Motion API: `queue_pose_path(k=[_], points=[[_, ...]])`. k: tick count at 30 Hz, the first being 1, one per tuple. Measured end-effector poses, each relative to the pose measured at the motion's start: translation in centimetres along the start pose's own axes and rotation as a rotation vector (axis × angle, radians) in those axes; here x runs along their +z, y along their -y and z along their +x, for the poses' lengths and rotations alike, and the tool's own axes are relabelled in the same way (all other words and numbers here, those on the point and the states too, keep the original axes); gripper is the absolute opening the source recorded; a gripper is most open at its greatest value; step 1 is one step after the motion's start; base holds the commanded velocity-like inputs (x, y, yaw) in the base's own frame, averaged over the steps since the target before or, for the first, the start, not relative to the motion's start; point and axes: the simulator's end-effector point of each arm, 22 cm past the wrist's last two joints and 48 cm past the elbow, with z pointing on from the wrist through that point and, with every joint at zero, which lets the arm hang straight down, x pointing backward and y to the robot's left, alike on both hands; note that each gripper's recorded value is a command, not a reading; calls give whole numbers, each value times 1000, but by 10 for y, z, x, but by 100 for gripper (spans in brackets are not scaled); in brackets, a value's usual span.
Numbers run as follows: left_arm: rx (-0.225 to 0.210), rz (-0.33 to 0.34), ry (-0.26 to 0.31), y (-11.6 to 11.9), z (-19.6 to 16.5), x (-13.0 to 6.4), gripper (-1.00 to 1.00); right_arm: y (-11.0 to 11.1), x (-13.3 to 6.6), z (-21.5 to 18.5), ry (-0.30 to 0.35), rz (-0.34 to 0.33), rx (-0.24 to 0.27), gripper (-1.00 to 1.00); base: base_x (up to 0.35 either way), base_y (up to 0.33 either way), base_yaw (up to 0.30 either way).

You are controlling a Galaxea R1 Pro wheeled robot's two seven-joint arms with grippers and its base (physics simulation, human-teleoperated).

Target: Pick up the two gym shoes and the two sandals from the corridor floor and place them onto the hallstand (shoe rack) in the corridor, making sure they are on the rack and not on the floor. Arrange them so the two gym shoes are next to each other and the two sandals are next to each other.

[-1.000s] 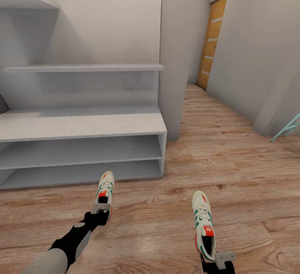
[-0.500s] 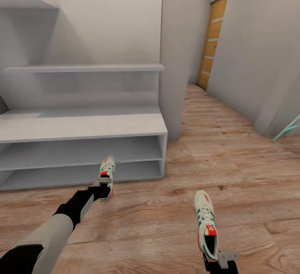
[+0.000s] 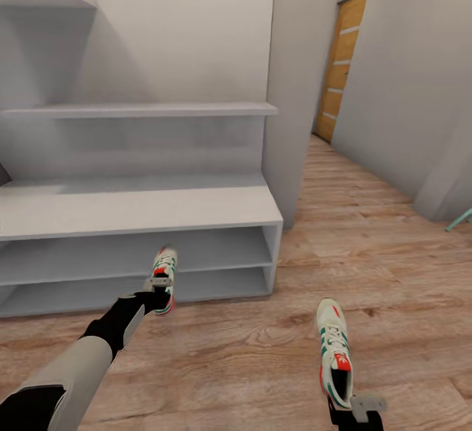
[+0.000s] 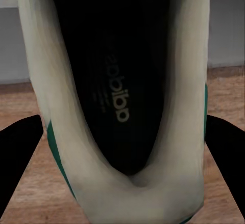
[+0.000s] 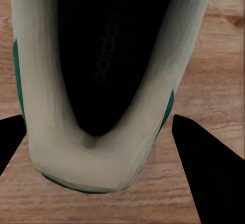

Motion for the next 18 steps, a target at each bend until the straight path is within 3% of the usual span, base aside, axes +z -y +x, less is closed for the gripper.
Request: queue_pose_path(k=[11, 18], points=[[-1, -15, 0, -12, 0, -1, -100, 7, 0, 0, -1, 17, 15, -100, 180, 285, 0], [1, -19, 0, -13, 0, -1, -100, 7, 0, 0, 0, 18, 16, -100, 188, 46, 0]])
